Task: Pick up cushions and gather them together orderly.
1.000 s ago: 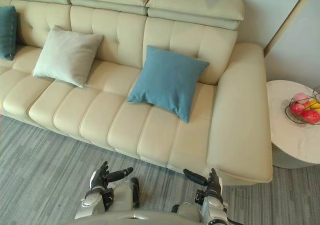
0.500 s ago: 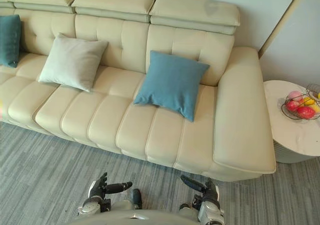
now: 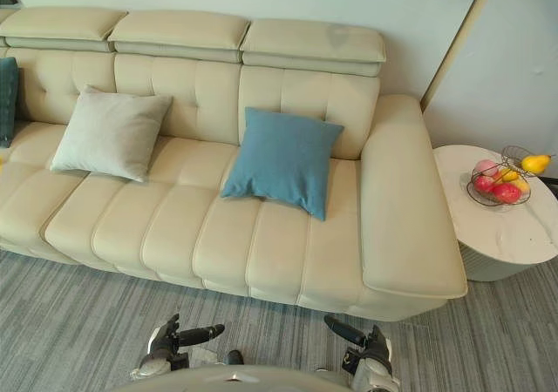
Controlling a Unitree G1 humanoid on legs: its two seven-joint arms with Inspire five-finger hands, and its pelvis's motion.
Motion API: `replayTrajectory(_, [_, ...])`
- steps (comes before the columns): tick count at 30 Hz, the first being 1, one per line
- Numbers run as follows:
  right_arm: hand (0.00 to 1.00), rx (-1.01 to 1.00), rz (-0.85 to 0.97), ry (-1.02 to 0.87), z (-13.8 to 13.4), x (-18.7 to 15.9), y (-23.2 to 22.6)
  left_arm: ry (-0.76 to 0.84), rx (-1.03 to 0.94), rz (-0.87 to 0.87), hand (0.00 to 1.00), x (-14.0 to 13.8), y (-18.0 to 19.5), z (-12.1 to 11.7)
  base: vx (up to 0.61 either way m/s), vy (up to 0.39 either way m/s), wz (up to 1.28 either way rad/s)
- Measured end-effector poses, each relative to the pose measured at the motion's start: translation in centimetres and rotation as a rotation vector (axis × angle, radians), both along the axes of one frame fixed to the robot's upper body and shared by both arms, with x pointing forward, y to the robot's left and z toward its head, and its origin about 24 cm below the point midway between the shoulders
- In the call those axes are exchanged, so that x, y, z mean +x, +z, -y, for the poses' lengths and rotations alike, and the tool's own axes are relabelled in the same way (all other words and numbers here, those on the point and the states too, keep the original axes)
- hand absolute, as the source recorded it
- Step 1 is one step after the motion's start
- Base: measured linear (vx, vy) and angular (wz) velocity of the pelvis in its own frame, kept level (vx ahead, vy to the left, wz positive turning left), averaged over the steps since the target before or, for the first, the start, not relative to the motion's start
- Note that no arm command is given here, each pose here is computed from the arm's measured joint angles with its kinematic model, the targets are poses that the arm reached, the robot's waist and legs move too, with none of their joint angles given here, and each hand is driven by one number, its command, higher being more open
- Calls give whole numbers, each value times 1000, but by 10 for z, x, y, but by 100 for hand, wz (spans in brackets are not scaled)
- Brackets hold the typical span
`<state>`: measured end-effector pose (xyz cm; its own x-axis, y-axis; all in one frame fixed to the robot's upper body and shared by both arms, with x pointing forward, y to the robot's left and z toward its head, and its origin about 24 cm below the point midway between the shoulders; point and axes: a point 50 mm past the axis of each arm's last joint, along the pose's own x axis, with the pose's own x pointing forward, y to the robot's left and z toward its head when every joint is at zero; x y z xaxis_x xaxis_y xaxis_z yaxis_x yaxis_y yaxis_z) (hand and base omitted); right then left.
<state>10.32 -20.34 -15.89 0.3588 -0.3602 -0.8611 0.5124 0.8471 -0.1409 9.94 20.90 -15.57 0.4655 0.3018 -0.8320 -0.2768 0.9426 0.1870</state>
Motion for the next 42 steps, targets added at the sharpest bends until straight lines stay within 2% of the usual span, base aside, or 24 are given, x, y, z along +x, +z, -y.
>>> replayTrajectory(8, [100, 26, -75, 31, -2, -24, -6, 11, -18, -17, 100, -3, -2, 2, -22, -6, -6])
replayTrajectory(21, [100, 9, -33, 56, -1, -16, -1, 32, -64, -13, 100, 5, -2, 11, -13, -41, -10])
replayTrajectory(29, [100, -5, 15, 86, -4, -3, 4, 14, -69, -21, 100, 7, -3, 16, 56, -15, -69])
replayTrajectory(34, [100, -29, 33, 179, -8, 9, 7, 4, -58, -22, 100, 7, -3, 14, -50, -62, -130])
replayTrajectory(36, [100, -30, 35, 178, -8, 10, 7, -2, -56, -3, 100, 15, 0, 15, -92, -95, -89])
replayTrajectory(42, [100, -52, 28, 193, 0, 14, 8, -13, -88, -2, 100, 16, -2, 27, -52, -42, -38])
